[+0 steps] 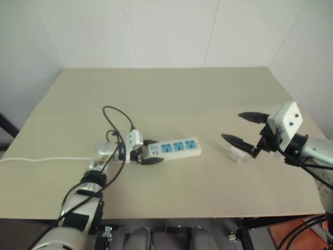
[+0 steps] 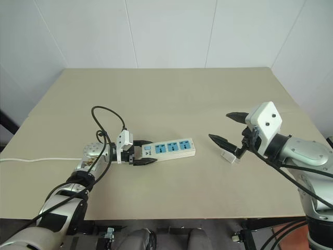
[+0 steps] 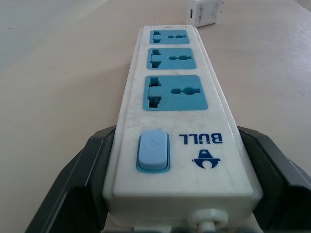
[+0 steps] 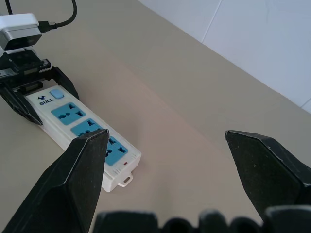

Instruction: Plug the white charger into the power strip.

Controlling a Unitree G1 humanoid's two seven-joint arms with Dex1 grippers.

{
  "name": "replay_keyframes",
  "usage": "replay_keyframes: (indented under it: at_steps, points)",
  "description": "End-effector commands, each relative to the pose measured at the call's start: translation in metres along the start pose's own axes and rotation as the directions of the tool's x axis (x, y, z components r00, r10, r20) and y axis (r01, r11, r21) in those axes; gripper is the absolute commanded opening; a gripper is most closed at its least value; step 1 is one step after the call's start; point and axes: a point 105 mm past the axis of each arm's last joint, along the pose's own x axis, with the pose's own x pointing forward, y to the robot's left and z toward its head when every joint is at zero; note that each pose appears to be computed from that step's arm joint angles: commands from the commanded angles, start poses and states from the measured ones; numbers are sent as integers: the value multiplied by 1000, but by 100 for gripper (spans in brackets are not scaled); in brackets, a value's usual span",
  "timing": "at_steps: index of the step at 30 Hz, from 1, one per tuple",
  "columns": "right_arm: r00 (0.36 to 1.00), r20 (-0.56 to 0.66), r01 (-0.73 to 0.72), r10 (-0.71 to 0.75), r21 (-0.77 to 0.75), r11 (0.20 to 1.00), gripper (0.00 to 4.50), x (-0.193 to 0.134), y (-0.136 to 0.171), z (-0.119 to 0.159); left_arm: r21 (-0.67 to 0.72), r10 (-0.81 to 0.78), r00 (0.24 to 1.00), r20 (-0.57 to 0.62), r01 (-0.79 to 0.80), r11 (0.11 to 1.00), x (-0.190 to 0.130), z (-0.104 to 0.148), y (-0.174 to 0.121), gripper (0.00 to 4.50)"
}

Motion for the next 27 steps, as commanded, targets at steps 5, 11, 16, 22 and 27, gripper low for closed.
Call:
replay_keyframes:
  at_steps: [5, 11, 16, 22, 27]
  points:
    - [1000, 15, -14, 14, -44, 999, 450, -2, -2, 13, -43, -54, 998, -32, 53, 998, 1, -13, -11, 329]
    - [991, -131, -20, 25, 46, 999, 450, -5, -21, 2, 2, -170, 984, 47, 170, 985, 14, 9, -22, 329]
    - [917, -398, 74, 31, 247, 966, 450, 4, -46, -7, 10, -213, 976, 37, 213, 977, 18, 8, -34, 329]
    - [744, -646, 113, 171, 374, 921, 450, 23, -39, -15, 23, -269, 963, -27, 270, 963, 19, 2, -45, 329]
    - [608, -763, 104, 222, 353, 930, 450, 26, -37, -45, 28, -286, 957, -49, 288, 957, 21, 0, -48, 329]
